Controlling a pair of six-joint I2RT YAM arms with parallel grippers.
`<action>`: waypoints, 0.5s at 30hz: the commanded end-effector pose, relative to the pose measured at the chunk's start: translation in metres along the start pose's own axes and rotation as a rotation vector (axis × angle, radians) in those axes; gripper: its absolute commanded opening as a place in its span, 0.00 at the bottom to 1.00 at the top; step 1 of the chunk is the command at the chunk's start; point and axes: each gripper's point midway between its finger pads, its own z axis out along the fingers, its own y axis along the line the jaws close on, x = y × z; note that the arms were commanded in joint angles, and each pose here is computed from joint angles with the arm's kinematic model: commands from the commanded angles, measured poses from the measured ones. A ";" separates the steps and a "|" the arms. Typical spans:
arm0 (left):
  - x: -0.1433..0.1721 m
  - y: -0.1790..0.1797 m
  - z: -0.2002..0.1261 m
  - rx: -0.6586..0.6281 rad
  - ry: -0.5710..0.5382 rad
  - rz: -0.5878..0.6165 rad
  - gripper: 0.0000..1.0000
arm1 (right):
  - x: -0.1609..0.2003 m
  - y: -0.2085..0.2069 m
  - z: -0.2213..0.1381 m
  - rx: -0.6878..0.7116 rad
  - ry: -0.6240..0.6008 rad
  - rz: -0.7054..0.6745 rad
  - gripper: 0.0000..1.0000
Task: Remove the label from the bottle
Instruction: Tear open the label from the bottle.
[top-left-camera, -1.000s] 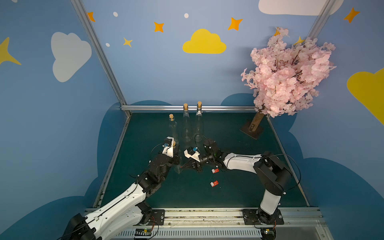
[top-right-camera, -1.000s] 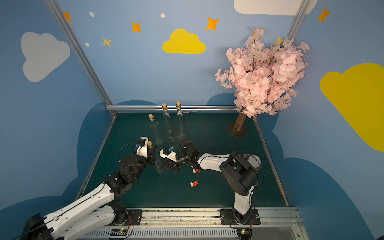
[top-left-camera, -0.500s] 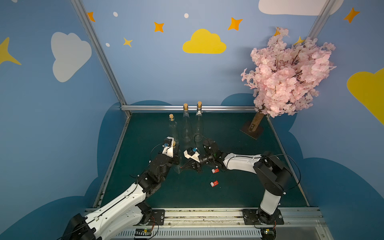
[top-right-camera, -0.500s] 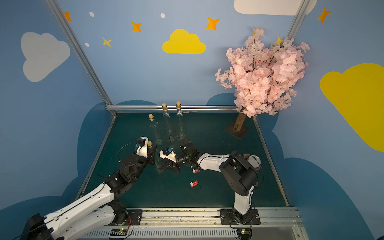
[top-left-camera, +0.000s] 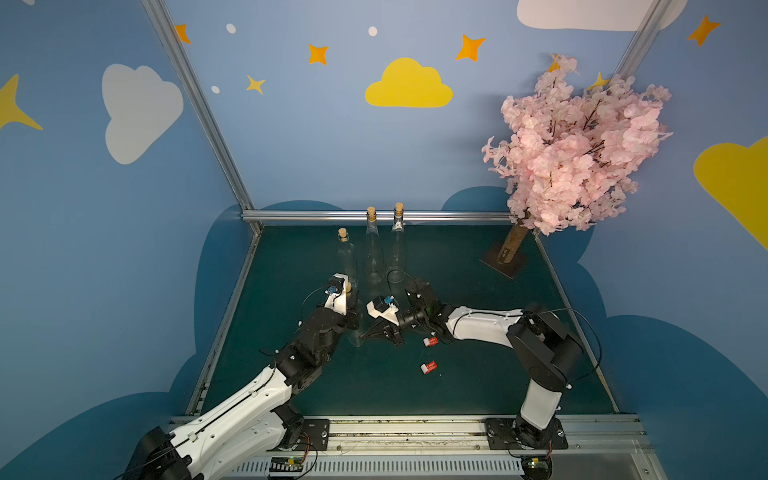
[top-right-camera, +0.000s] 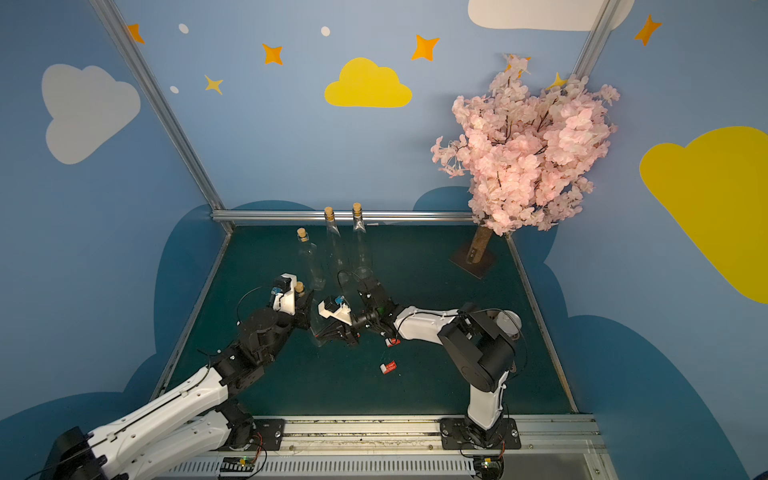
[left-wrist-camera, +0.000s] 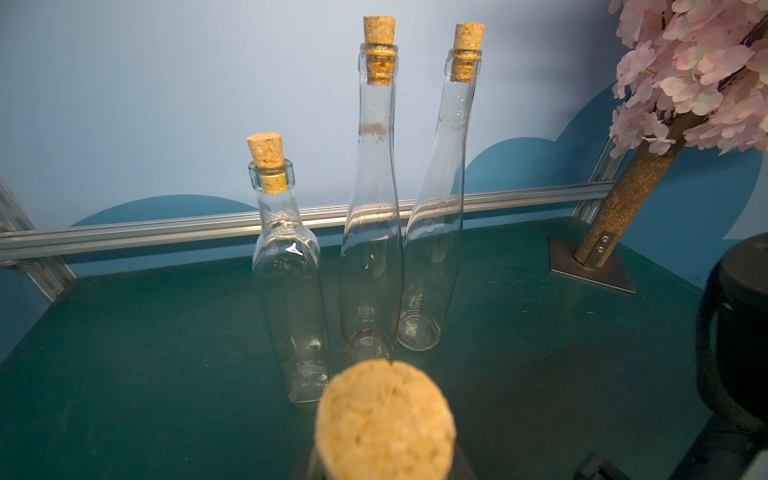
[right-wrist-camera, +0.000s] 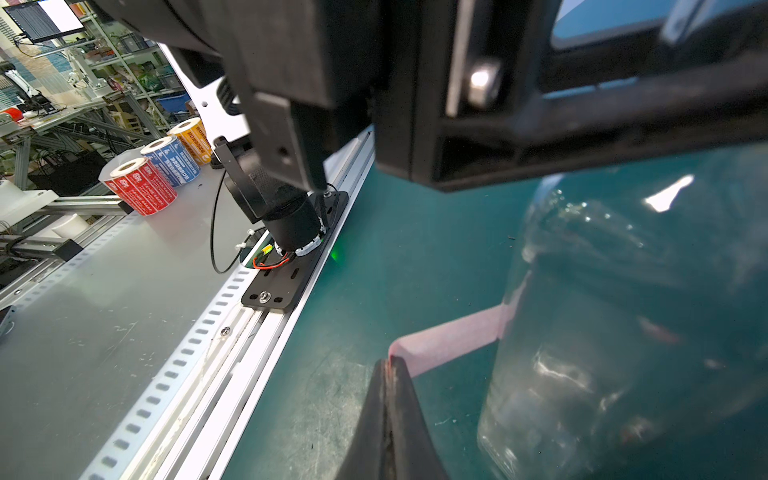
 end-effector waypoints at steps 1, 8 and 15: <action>0.015 0.007 -0.001 -0.029 0.038 0.026 0.03 | -0.020 0.011 0.000 -0.039 -0.021 -0.033 0.00; 0.016 0.006 -0.001 -0.029 0.039 0.025 0.03 | -0.020 0.012 0.000 -0.041 -0.021 -0.034 0.00; 0.016 0.007 -0.001 -0.031 0.038 0.026 0.03 | -0.022 0.013 0.002 -0.046 -0.022 -0.036 0.00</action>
